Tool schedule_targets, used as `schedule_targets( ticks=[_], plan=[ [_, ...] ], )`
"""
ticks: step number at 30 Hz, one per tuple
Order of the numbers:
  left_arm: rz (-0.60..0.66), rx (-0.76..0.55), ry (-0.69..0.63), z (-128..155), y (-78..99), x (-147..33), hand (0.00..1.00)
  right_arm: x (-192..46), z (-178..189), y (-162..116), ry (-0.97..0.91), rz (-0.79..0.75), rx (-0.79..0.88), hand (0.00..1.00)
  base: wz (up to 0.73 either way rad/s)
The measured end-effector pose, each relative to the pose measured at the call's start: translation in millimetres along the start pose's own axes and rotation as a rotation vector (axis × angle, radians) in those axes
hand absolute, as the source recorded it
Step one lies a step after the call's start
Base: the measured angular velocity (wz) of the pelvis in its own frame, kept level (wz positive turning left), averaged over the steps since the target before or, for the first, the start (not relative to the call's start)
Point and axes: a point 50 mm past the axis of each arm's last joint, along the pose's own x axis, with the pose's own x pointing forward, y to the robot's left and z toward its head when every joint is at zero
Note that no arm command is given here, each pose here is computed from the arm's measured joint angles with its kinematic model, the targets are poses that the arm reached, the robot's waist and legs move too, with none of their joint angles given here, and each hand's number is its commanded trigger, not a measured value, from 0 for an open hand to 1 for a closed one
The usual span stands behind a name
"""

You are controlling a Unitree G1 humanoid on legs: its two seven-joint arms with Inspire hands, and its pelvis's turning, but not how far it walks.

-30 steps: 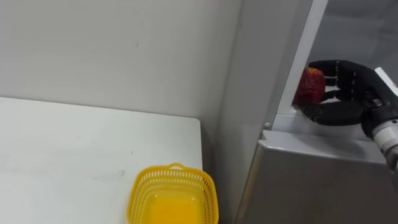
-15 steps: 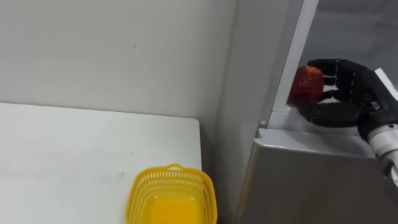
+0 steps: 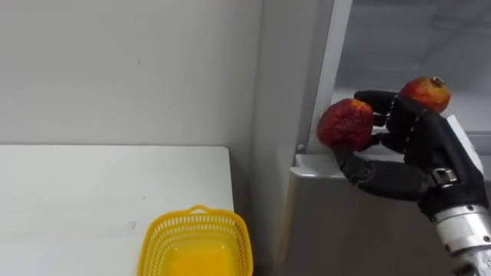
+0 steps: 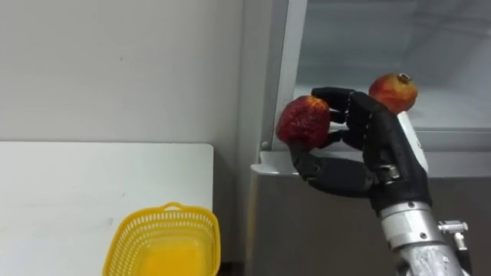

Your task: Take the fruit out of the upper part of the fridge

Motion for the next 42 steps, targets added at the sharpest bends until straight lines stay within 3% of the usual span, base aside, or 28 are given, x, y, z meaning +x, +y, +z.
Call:
schedule_targets(
  ticks=[9,19,31,42],
  plan=[
    [-0.003,0.006,-0.012,2,-2.3,0.3,0.00,-7,35,13,-0.167,0.031,-0.037,1.00,-0.01],
    [-0.038,0.050,-0.038,9,-11.4,1.4,0.00,-19,54,41,-0.298,0.149,-0.215,1.00,-0.01],
    [-0.047,0.095,-0.059,21,-3.0,4.3,0.00,-22,47,64,-0.293,0.279,-0.316,1.00,0.00],
    [-0.053,0.089,-0.067,26,0.7,4.8,0.00,-4,11,74,-0.166,0.384,-0.484,1.00,0.06]
  ],
)
